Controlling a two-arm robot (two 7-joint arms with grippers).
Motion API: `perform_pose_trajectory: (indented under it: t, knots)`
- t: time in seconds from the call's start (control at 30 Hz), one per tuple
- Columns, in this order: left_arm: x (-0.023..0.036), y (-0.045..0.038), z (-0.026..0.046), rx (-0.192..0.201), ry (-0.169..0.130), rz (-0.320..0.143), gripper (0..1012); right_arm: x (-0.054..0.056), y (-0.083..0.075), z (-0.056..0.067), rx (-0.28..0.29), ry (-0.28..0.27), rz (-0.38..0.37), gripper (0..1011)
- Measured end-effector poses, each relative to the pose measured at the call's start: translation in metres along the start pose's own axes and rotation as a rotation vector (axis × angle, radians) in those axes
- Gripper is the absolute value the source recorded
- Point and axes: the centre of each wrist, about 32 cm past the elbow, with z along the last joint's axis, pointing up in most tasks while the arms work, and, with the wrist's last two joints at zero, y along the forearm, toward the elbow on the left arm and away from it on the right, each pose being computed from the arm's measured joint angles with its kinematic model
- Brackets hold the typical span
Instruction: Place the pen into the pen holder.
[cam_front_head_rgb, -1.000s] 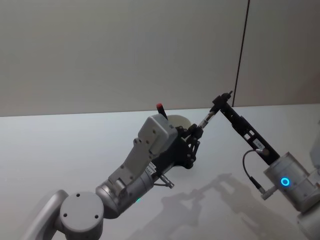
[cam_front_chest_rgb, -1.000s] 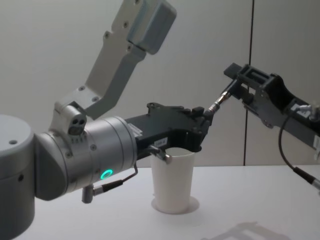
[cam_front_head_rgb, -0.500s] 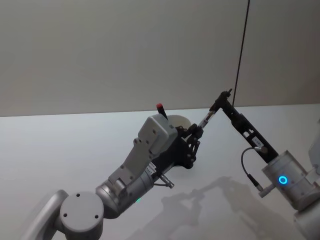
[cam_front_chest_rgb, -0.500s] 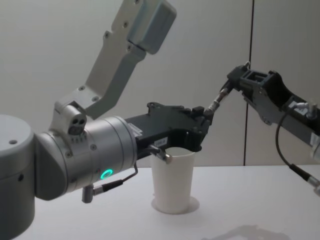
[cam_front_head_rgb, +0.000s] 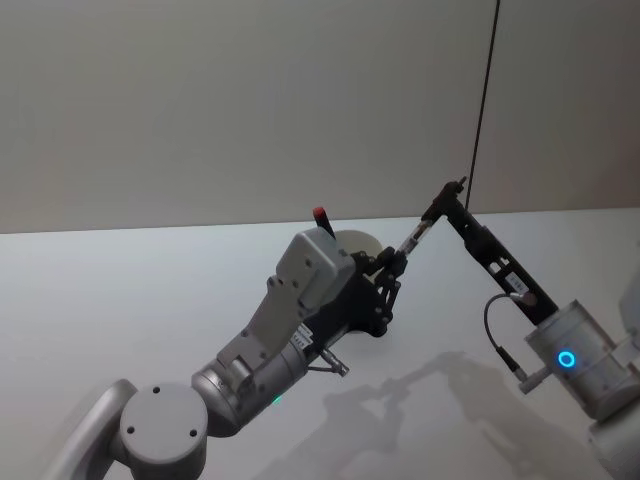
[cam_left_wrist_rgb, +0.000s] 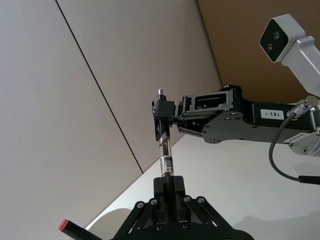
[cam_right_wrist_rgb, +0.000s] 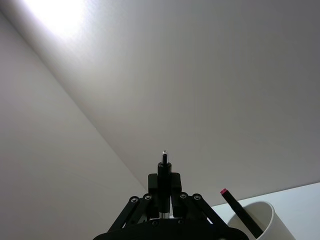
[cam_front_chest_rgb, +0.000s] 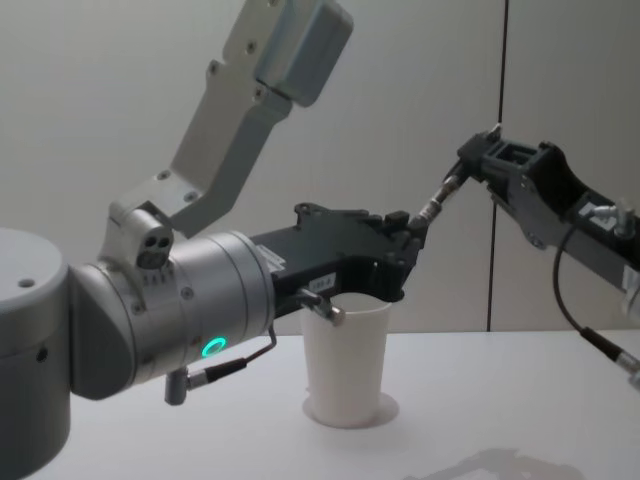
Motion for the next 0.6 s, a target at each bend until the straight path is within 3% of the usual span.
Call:
perform_pose_trajectory:
  t: [0.13,0.27,0.6]
  knots:
    - [0.0000,0.0001,-0.0001,0.001,0.000,0.000,125,-0.0001,-0.0004,0.0010,0.004,-0.007,-0.003,122]
    - [0.0002,0.0003,-0.0005,0.004,0.000,0.000,210,0.0002,-0.0011,0.0025,0.008,-0.012,-0.006,122]
    - [0.0000,0.0001,-0.0003,0.004,0.000,0.000,526,-0.0002,-0.0027,0.0038,0.006,-0.029,-0.007,122]
